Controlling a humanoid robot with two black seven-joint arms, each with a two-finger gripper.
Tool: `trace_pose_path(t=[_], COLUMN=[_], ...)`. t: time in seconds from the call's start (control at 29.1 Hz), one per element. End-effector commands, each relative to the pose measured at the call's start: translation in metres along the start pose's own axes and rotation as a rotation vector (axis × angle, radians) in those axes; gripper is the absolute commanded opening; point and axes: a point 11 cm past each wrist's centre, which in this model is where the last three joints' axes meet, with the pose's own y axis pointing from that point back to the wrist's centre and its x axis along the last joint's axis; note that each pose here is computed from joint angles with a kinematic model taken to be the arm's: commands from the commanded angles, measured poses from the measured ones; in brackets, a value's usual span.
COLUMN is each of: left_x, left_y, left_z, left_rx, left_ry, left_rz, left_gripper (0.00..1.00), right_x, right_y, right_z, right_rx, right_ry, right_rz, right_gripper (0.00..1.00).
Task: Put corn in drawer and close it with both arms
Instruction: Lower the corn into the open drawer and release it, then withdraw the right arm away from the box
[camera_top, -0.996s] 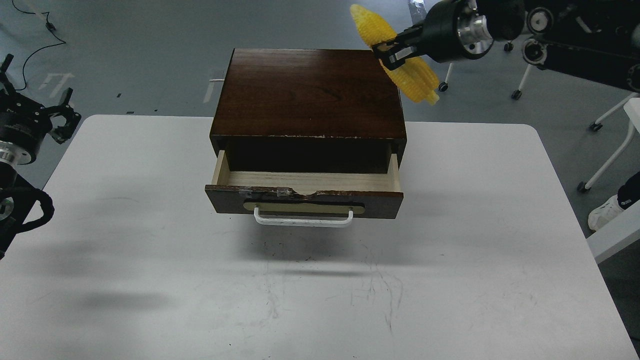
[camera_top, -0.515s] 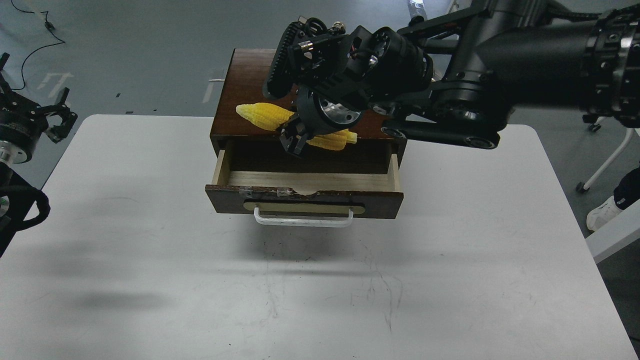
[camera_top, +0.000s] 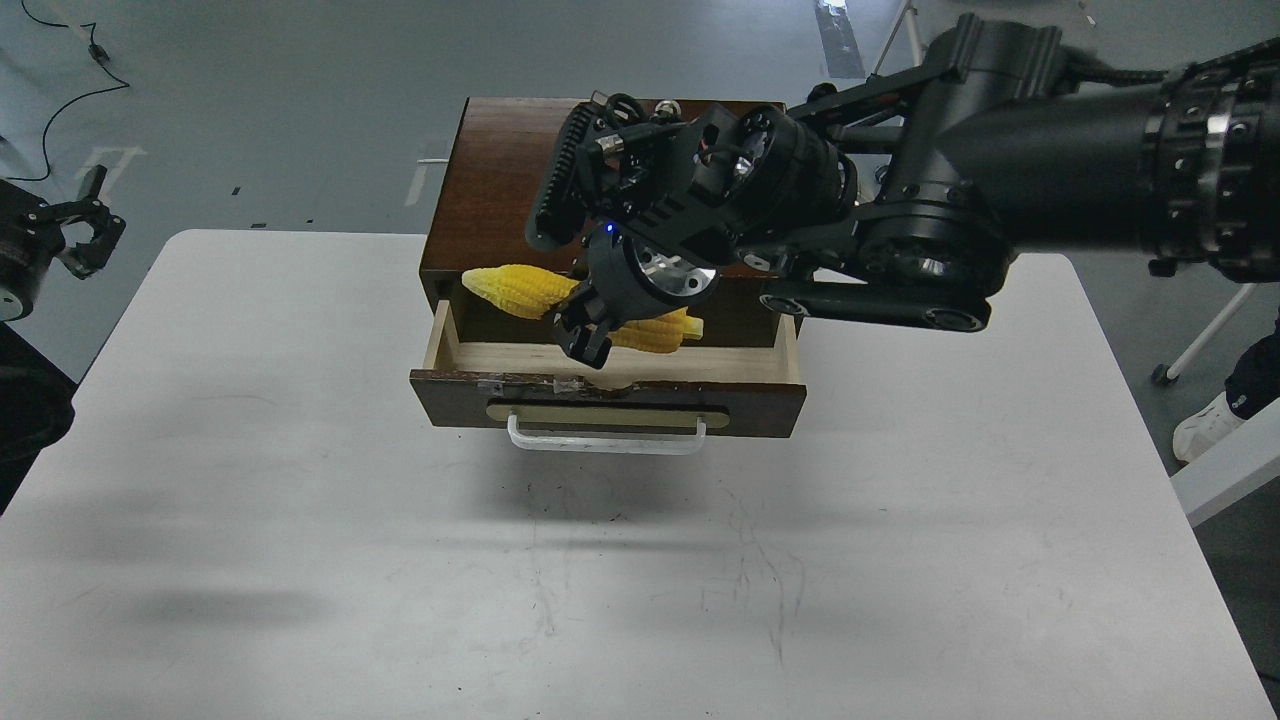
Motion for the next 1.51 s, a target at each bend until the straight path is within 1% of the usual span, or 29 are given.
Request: trace_pose_path(t=[0.0,0.07,0.1,0.27,0.38,0.62,0.72,0.79,0.86,0.89,0.93,0.96,1.03,1.07,1.1,1.13,1.17,1.31,1.34,1.37,1.44,1.48], left_x=[0.001,0.000,0.001,0.002,0.001,0.000,-0.006,-0.007,-0.004,-0.001,0.003,0.005,0.006,0.006,0.006,0.005,0.002,-0.007,-0.009,-0.010,-0.023,-0.023], left_y=[0.000,0.000,0.000,0.001,0.000,-0.001,-0.006,-0.008,-0.007,-0.006,-0.005,-0.004,-0.003,-0.003,-0.003,-0.004,-0.006,-0.007,-0.008,-0.008,-0.012,-0.012], left_z=[0.002,0.002,0.003,0.003,0.002,0.006,0.008,0.012,0.021,0.029,0.041,0.049,0.054,0.055,0.055,0.056,0.056,0.051,0.047,0.046,0.045,0.045], left_rx=[-0.003,-0.005,-0.007,0.008,0.010,0.000,-0.007,-0.019,-0.034,-0.044,-0.057,-0.066,-0.073,-0.075,-0.075,-0.077,-0.074,-0.032,-0.003,0.008,0.030,0.030], left_ry=[-0.004,-0.003,-0.004,-0.015,-0.015,-0.013,-0.011,-0.010,-0.020,-0.032,-0.050,-0.061,-0.068,-0.071,-0.071,-0.071,-0.075,-0.142,-0.188,-0.210,-0.300,-0.300], left_rz=[0.001,0.000,0.001,0.001,-0.001,-0.003,-0.017,-0.020,-0.015,-0.010,-0.005,-0.002,-0.001,-0.001,-0.001,-0.006,-0.014,-0.057,-0.078,-0.087,-0.147,-0.147], left_gripper=[0.99,0.99,0.99,0.99,0.99,0.99,0.98,0.95,0.89,0.86,0.81,0.78,0.77,0.73,0.73,0.68,0.66,0.64,0.64,0.64,0.60,0.60], right_x=[-0.004,-0.004,-0.005,-0.001,0.000,0.008,0.019,0.044,0.056,0.063,0.077,0.087,0.095,0.093,0.093,0.084,0.074,0.039,0.019,0.010,-0.027,-0.028], right_y=[-0.003,-0.003,-0.004,-0.003,-0.002,0.000,0.001,0.005,0.006,0.008,0.015,0.026,0.037,0.048,0.048,0.060,0.071,0.105,0.118,0.123,0.139,0.139], right_z=[-0.002,-0.003,-0.004,-0.003,-0.003,-0.002,-0.003,-0.004,-0.004,-0.002,0.005,0.019,0.037,0.053,0.054,0.071,0.087,0.132,0.149,0.154,0.174,0.174], right_rx=[0.008,0.010,0.013,0.011,0.010,0.007,0.020,0.039,0.054,0.058,0.062,0.061,0.062,0.049,0.048,0.033,0.020,-0.026,-0.045,-0.046,-0.028,-0.028], right_ry=[-0.014,-0.017,-0.018,-0.017,-0.016,-0.025,-0.069,-0.139,-0.201,-0.237,-0.312,-0.406,-0.530,-0.606,-0.607,-0.687,-0.767,-0.987,-1.084,-1.128,-1.340,-1.341], right_rz=[0.007,0.007,0.006,0.018,0.019,0.038,0.082,0.191,0.248,0.282,0.346,0.407,0.477,0.514,0.514,0.543,0.572,0.676,0.724,0.747,0.860,0.860], right_gripper=[0.27,0.40,0.51,0.66,0.70,0.73,0.73,0.73,0.78,0.82,0.96,1.00,1.00,1.00,1.00,1.00,1.00,1.00,1.00,1.00,1.00,1.00])
